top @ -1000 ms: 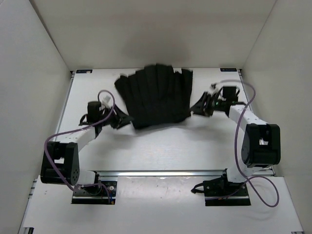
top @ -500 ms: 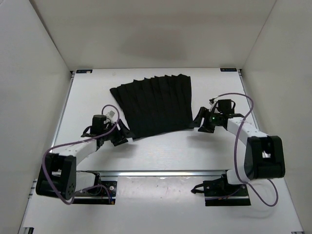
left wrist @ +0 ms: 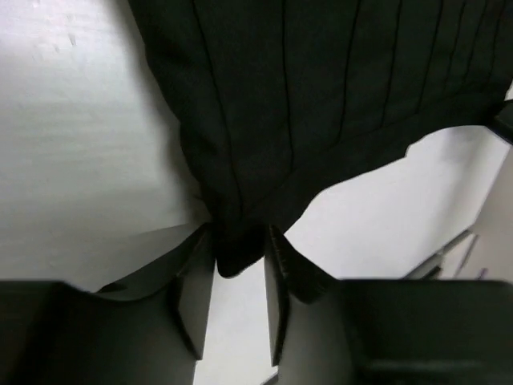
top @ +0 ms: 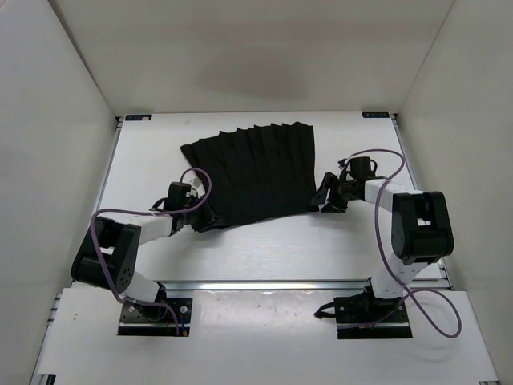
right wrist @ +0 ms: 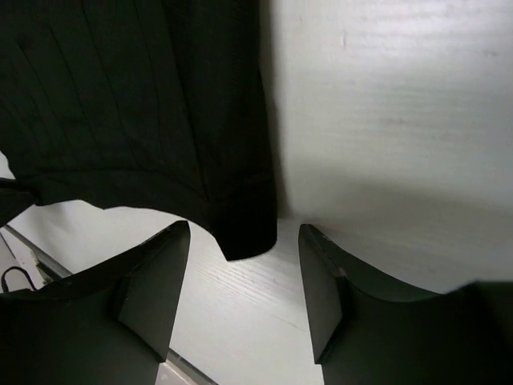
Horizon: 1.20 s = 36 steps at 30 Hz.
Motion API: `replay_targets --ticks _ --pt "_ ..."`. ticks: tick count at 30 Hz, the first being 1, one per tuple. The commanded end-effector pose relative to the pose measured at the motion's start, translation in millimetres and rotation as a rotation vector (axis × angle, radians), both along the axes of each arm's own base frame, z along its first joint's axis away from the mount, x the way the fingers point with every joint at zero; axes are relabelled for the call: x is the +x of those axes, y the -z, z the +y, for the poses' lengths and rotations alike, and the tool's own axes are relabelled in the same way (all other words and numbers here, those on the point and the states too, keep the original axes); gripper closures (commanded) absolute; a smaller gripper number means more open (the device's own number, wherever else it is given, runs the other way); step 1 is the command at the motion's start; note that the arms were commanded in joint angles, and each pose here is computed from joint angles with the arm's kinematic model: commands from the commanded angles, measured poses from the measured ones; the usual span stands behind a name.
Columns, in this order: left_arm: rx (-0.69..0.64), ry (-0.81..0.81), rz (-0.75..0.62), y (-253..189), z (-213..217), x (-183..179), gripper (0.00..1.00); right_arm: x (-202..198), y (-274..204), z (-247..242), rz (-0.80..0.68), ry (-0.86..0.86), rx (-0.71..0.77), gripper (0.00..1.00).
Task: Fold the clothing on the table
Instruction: Fold the skirt
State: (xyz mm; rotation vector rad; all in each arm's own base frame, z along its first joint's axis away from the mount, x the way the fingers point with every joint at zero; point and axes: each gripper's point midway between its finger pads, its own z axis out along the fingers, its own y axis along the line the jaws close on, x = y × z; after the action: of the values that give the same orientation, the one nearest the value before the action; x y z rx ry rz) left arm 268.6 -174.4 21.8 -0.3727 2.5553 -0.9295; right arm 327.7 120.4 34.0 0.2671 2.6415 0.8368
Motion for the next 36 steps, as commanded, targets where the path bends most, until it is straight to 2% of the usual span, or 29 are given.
replay_targets --ticks 1,2,3,4,5,6,12,19,28,32,36 --pt "0.034 -0.029 -0.069 -6 5 23 0.61 16 11 -5 -0.026 0.026 -0.018 0.46" --pt "0.035 -0.035 -0.075 -6 6 27 0.68 14 14 -3 -0.007 0.018 -0.004 0.52" --pt "0.038 -0.038 -0.076 -5 7 27 0.72 16 15 -4 -0.012 0.015 -0.002 0.64" --pt "0.037 -0.04 -0.083 -5 8 29 0.89 16 15 -2 -0.005 0.003 0.011 0.85" --pt "0.034 -0.036 -0.087 -5 10 30 1.0 13 17 1 0.012 -0.007 0.014 0.94" --pt "0.026 -0.032 -0.082 -6 9 29 1.0 13 14 0 0.011 -0.001 0.007 1.0" --pt "0.046 0.013 -0.097 -30 14 7 1.0 -24 -26 0 -0.028 -0.046 -0.071 1.0" --pt "0.032 0.023 -0.154 -71 27 -44 1.0 -81 -86 -1 -0.12 -0.06 -0.02 1.0" --pt "-0.055 0.018 -0.31 -146 29 -95 1.0 -166 -131 3 -0.187 -0.073 0.057 1.0" --pt "-0.062 -0.039 -0.367 -174 39 -99 1.0 -180 -159 -3 -0.272 -0.043 0.023 1.0" --pt "-0.06 -0.015 -0.337 -165 32 -88 1.0 -170 -169 1 -0.294 -0.068 0.014 1.0"
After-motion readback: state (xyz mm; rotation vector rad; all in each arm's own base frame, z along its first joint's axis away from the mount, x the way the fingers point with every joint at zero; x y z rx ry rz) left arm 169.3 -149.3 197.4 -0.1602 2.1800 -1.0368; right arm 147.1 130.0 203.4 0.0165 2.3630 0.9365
